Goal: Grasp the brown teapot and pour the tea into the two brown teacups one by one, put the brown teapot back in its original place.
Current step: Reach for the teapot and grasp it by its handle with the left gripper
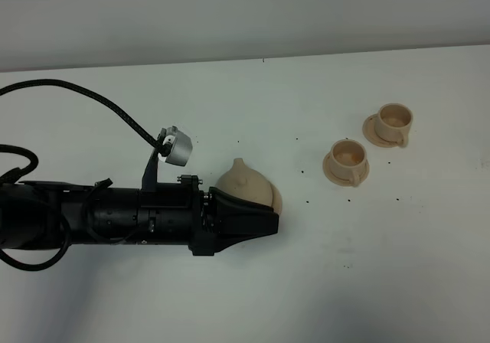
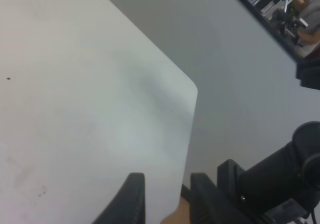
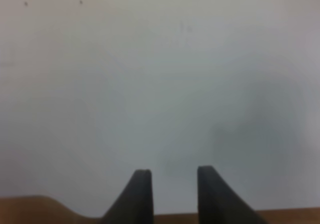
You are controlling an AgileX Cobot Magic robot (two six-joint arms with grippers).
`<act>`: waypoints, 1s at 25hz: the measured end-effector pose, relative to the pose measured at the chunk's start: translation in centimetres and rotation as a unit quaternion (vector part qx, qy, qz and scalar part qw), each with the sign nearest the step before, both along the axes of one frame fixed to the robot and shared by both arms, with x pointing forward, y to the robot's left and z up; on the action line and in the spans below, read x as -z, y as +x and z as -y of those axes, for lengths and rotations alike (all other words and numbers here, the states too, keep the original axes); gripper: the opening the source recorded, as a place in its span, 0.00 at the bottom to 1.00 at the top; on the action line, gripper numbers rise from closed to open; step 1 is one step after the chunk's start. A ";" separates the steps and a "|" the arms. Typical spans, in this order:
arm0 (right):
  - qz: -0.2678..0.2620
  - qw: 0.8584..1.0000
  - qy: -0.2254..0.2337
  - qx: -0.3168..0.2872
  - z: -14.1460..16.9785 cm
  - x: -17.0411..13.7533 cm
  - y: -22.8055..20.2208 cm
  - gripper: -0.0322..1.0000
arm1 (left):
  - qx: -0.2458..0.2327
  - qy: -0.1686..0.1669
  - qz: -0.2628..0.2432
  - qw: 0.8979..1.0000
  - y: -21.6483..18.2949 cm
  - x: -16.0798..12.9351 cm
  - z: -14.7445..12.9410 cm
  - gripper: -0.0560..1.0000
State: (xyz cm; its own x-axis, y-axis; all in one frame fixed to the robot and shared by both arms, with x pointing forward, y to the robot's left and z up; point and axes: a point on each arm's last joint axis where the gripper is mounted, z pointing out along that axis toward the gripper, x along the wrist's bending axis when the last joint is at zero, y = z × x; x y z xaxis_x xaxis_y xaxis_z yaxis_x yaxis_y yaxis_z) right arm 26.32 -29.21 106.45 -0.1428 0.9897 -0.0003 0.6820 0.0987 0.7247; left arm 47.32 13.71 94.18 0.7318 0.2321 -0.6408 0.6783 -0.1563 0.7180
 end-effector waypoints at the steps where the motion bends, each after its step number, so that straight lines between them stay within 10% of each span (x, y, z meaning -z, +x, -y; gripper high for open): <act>1: 0.012 1.000 0.001 0.000 0.0 0.0 -0.6 0.26 | -0.002 0.004 0.000 1.000 0.0 0.1 0.0 0.28; 10: 0.053 0.998 -0.002 0.014 0.5 1.5 -3.1 0.26 | -0.090 0.114 0.014 0.989 2.4 1.1 -0.8 0.28; 25: 0.098 0.995 0.012 0.011 0.2 1.6 -2.0 0.26 | -0.199 0.191 0.116 0.954 6.0 -2.8 -1.9 0.28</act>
